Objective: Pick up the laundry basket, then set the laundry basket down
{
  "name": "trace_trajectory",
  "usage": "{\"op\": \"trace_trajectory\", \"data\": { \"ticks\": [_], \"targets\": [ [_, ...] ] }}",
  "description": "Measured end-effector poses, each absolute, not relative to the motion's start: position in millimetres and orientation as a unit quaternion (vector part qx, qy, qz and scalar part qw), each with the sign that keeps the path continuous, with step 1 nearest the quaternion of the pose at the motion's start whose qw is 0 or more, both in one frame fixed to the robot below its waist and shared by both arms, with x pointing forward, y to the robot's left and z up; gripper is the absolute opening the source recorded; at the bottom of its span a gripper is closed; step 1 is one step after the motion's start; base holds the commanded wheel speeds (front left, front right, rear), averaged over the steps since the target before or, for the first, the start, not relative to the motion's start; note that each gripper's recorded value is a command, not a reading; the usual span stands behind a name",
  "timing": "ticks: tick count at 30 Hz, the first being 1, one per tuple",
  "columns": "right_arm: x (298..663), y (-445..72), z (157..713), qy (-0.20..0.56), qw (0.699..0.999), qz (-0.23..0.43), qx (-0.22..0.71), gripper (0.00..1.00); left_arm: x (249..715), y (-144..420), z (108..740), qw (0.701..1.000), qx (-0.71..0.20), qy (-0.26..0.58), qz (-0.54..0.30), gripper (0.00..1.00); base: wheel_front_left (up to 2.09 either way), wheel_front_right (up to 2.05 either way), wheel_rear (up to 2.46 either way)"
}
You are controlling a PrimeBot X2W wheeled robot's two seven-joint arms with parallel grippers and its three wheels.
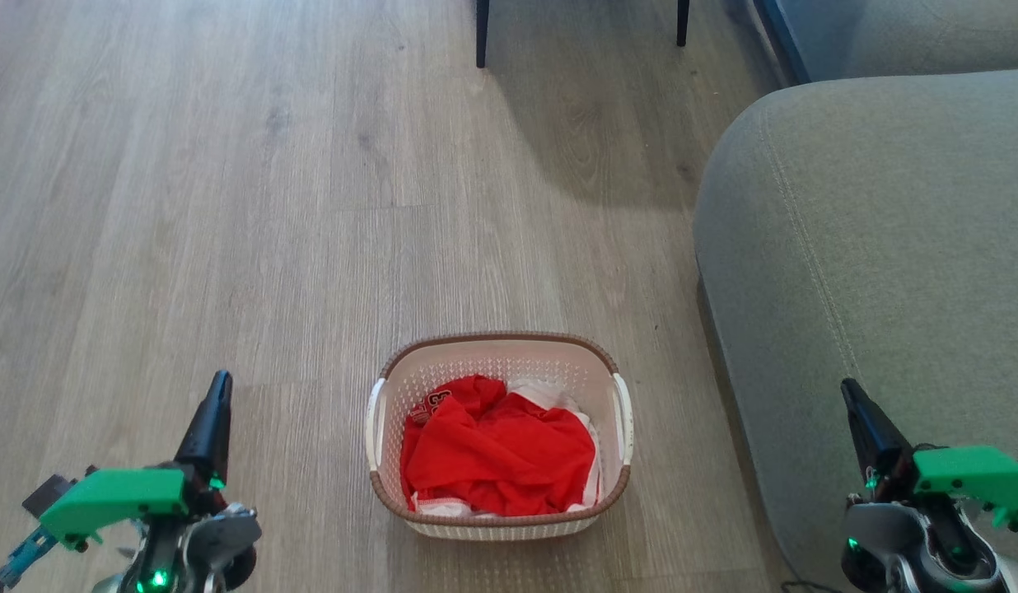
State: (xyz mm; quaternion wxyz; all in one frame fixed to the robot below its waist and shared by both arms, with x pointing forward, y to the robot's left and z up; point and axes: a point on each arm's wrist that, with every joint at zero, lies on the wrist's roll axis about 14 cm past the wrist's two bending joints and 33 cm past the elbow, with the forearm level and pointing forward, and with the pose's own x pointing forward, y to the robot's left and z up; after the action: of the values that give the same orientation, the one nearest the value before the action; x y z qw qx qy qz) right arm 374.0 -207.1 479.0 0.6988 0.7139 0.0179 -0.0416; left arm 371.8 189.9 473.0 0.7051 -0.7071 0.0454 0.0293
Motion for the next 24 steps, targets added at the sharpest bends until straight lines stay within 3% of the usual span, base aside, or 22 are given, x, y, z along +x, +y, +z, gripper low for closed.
{"op": "trace_trajectory", "data": {
  "ticks": [24],
  "targets": [
    [373.9, -206.8, 478.8, 0.018, 0.700, -0.042, 0.713, 0.00, 371.8, 189.9, 473.0, 0.705, -0.707, 0.045, 0.029, 0.00, 0.00, 0.00, 0.00]
  ]
}}
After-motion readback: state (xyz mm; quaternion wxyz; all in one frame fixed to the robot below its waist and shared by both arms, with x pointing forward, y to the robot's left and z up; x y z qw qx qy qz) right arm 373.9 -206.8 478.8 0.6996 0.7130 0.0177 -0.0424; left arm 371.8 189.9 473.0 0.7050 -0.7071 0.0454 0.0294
